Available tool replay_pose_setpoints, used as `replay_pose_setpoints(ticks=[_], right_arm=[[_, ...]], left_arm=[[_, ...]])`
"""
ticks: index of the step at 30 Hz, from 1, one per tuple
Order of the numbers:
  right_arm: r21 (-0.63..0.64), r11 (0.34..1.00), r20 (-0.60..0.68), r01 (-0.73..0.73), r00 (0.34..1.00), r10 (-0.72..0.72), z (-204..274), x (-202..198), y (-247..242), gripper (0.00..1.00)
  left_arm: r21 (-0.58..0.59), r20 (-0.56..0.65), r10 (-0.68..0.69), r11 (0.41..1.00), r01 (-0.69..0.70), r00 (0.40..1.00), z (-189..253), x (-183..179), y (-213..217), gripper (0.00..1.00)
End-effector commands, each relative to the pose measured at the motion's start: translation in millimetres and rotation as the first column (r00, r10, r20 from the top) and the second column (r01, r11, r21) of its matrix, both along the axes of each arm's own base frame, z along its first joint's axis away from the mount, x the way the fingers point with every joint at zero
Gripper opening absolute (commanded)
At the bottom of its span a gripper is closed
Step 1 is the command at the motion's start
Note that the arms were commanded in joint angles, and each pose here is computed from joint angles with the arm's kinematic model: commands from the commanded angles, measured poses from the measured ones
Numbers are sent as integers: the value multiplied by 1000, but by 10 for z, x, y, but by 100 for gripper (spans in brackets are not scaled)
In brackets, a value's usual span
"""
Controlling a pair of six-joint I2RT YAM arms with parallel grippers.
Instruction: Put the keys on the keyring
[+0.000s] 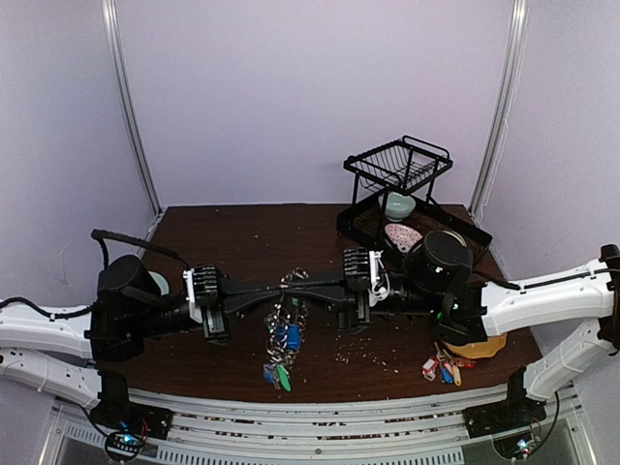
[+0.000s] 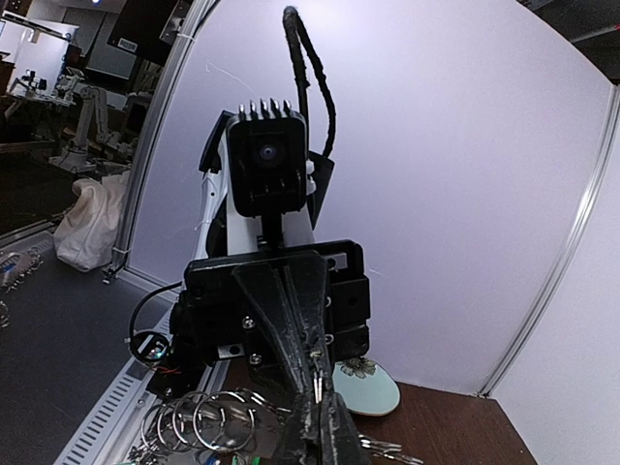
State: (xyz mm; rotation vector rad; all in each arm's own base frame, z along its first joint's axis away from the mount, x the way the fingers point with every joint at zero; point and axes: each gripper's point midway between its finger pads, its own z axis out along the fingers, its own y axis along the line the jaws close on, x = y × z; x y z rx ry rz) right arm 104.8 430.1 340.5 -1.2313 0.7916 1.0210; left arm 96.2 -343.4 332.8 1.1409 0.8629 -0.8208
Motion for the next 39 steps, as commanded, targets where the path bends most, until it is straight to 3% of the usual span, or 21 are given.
replay_pose_setpoints(ticks=[1,7,10,15,18,22,26,28,32,35,39], right_arm=[[-1,1000,29,3,1000,-3,32,-52,112,0],[-13,1000,30,12,999,-12,20,-47,95,0],[-46,998,32,41,999,-40,-17,9,107,12],[-121,989,69,90,994,-82,-85,68,48,20],[-172,975,76,140,989,-129,-109,146,-9,19],[-289,939,-96,184,971,-220,-335,436,-37,20],[-442,862,-235,248,896,-378,-771,708,-108,22],[-498,831,-329,247,833,-445,-1005,847,-144,24],[-618,750,-433,236,694,-575,-1474,1071,-109,29],[-684,704,-421,191,685,-595,-1746,1031,80,30],[-696,714,-471,77,701,-535,-1945,844,569,22]], left_arm=[[-66,14,40,997,-39,999,160,51,53,0],[-50,41,89,995,-87,995,143,106,99,0],[-8,66,104,995,-104,992,105,133,71,0],[79,130,170,980,-181,977,-9,247,67,0],[144,155,207,963,-229,966,-149,335,55,0],[240,26,319,918,-316,947,-354,632,31,0],[237,-250,497,864,-445,831,-361,948,325,0],[266,-375,579,815,-515,724,-577,1077,533,0],[370,-561,657,744,-557,504,-1181,1254,809,15],[451,-628,682,711,-540,375,-1561,1307,935,24],[490,-664,696,682,-543,275,-1794,1440,1152,39]])
